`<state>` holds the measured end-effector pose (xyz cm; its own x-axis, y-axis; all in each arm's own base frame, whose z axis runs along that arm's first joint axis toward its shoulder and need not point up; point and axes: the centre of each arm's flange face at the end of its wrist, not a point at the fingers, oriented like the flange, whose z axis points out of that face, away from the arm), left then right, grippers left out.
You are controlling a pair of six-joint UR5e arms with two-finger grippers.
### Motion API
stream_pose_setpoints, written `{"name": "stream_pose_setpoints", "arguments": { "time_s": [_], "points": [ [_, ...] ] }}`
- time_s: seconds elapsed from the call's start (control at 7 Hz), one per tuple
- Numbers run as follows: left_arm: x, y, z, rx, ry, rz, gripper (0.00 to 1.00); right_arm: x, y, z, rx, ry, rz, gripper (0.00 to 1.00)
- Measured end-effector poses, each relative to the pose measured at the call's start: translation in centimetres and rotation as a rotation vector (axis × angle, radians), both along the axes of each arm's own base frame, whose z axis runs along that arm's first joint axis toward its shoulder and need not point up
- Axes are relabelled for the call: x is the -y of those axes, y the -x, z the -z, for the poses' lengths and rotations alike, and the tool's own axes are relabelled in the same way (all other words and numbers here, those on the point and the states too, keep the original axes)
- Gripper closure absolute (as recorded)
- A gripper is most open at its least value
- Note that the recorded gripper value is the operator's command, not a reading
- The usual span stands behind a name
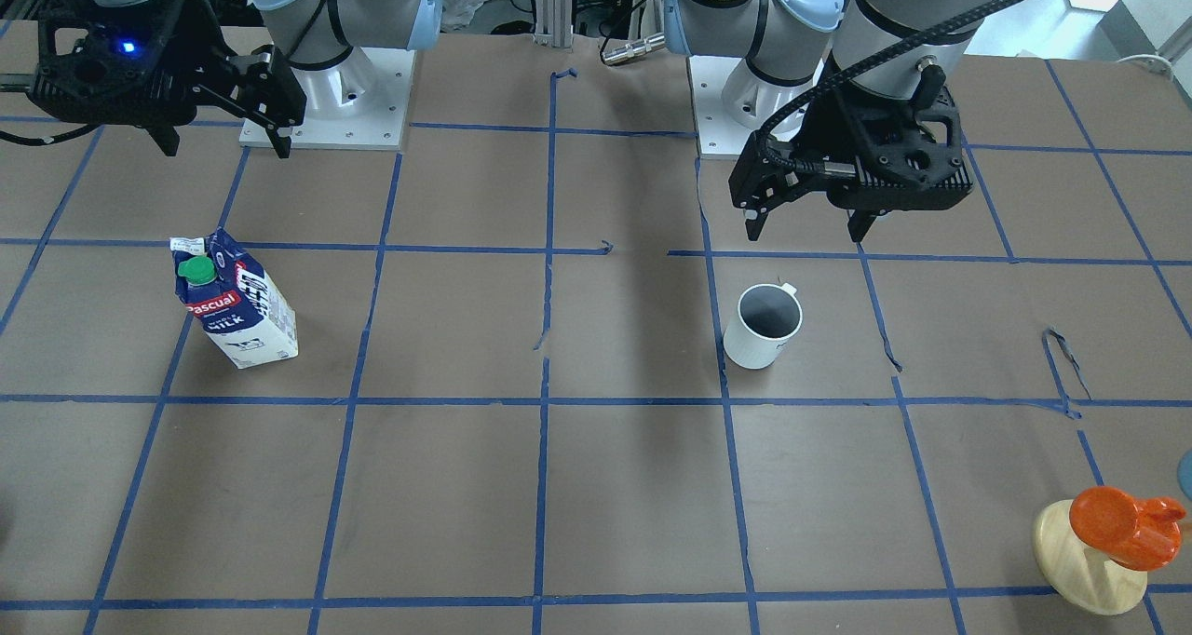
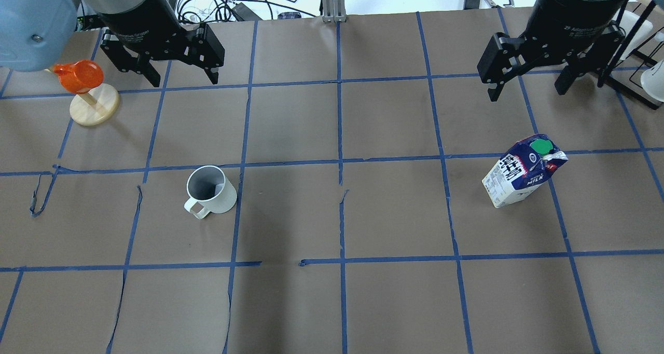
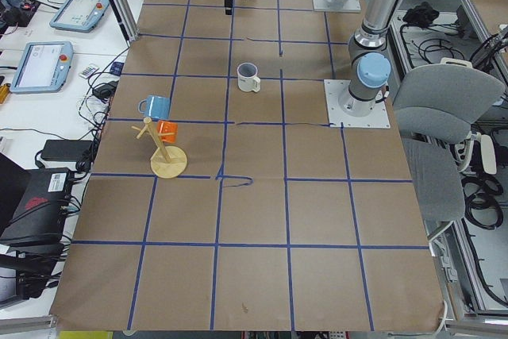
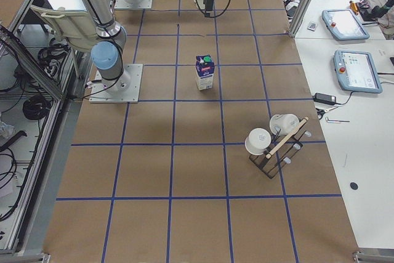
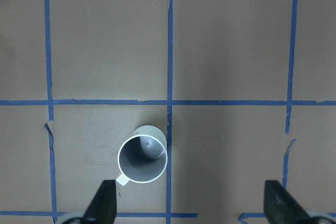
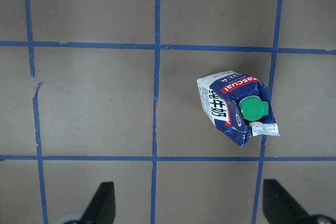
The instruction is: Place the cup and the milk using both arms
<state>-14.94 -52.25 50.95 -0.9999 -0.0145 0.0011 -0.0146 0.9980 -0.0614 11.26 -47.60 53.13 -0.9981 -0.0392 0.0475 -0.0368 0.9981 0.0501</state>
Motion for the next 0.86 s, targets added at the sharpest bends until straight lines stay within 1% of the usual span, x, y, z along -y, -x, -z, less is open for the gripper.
{"name": "stream_pose_setpoints", "arguments": {
  "time_s": [0.86],
  "points": [
    [0.13,-0.07,0.21,0.000,-0.004,0.000,0.00,-0.02,0.06,0.06,-0.003,-0.002,-0.001,0.00]
  ]
}}
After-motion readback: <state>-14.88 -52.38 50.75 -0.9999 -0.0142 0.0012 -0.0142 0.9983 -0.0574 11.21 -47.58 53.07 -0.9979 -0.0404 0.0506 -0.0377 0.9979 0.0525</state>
